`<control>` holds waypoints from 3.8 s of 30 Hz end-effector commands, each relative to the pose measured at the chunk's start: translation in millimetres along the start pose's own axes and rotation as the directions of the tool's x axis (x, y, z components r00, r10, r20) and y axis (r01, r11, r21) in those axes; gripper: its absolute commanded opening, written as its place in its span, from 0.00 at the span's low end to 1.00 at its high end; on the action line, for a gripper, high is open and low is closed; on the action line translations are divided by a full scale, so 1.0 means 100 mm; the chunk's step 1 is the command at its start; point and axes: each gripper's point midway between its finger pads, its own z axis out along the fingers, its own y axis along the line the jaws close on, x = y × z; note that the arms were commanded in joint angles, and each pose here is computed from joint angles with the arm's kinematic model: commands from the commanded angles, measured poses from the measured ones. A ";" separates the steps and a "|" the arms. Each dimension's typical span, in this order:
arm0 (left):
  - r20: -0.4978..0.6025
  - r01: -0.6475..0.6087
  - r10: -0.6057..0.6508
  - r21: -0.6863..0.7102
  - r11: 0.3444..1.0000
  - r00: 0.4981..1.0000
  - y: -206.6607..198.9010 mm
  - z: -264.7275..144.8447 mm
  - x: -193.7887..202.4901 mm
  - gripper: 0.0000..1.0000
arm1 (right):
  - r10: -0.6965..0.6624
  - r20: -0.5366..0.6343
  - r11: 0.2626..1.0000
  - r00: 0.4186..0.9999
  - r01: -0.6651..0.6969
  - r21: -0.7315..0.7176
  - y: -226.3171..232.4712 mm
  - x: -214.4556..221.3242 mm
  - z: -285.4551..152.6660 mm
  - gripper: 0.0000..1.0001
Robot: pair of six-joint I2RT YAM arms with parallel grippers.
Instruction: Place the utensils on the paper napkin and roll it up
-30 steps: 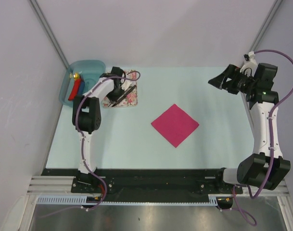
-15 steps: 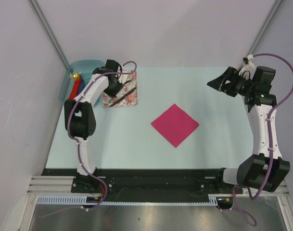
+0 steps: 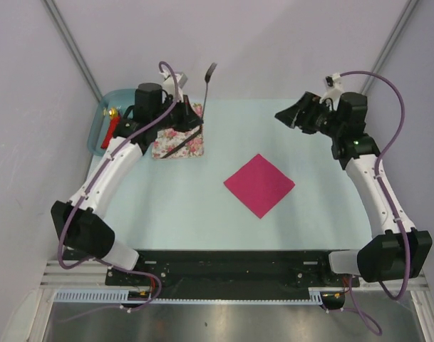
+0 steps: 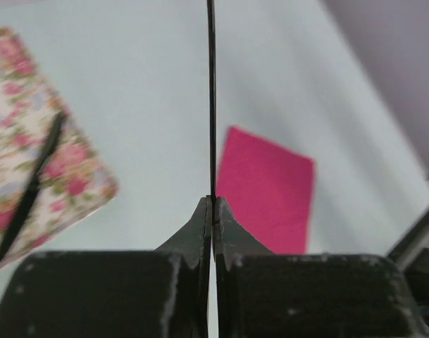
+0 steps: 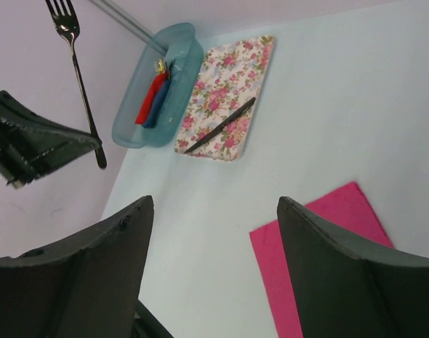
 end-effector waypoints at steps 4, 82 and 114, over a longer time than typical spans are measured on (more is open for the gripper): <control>0.044 0.210 -0.227 0.247 0.946 0.973 -0.93 0.13 -0.09 0.00 | 0.039 0.224 0.999 0.974 -0.045 0.023 0.41 -0.41 0.27 0.66; 0.127 -0.027 0.060 -0.245 0.969 0.990 0.78 -0.96 -0.10 1.00 | -0.065 -0.377 0.905 0.924 0.214 0.367 -1.07 1.41 0.69 0.00; 0.147 0.004 0.009 -0.087 0.996 0.989 0.68 -0.68 0.55 1.00 | -0.063 -0.359 0.917 0.931 0.196 0.348 -1.13 1.81 1.35 0.00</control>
